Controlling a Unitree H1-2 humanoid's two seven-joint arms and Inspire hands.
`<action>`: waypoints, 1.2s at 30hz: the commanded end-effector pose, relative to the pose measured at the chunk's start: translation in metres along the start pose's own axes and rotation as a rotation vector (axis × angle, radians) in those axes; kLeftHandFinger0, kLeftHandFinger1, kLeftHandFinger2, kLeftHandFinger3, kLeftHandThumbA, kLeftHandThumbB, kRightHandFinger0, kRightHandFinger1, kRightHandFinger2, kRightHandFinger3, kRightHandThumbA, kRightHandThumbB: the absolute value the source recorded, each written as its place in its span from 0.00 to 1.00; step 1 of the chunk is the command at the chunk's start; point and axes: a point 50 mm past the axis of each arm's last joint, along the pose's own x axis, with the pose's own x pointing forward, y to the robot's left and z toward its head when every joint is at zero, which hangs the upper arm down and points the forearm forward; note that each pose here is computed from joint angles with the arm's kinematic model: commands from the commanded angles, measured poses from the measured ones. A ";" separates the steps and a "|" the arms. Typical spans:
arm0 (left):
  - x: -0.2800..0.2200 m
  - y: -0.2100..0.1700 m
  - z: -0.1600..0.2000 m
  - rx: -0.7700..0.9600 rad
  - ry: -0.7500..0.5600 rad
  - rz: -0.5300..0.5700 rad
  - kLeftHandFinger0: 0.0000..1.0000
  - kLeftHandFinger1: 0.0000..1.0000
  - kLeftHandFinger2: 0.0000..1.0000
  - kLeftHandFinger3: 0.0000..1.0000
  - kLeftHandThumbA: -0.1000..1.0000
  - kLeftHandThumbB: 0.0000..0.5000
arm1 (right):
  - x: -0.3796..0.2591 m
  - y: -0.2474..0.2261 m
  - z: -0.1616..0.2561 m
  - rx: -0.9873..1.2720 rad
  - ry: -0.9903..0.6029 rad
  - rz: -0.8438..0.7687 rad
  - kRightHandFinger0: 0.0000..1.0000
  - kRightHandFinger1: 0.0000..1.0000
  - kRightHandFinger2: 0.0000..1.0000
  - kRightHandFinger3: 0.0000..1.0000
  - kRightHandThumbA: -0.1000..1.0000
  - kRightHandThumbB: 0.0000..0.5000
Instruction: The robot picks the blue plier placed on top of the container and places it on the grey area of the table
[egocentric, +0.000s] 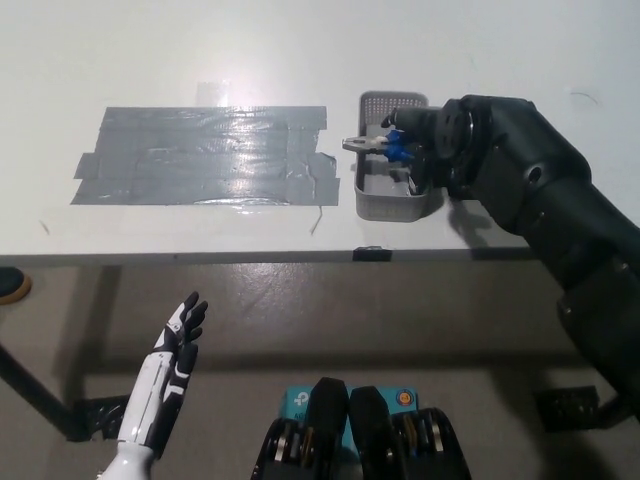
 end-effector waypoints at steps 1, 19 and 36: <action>0.005 0.007 0.012 0.015 -0.069 0.005 1.00 1.00 1.00 1.00 1.00 0.21 | -0.004 -0.014 0.012 -0.010 -0.037 -0.055 1.00 1.00 1.00 1.00 1.00 0.67; 0.007 0.008 0.013 0.006 -0.061 0.011 1.00 1.00 1.00 1.00 1.00 0.23 | -0.001 -0.011 -0.009 -0.150 -0.096 -0.416 0.06 0.54 0.90 0.70 0.00 0.41; 0.006 0.012 0.011 -0.007 -0.053 0.011 1.00 1.00 1.00 1.00 1.00 0.16 | -0.030 -0.072 0.021 -0.200 -0.204 -0.659 0.06 0.55 0.87 0.28 0.00 0.49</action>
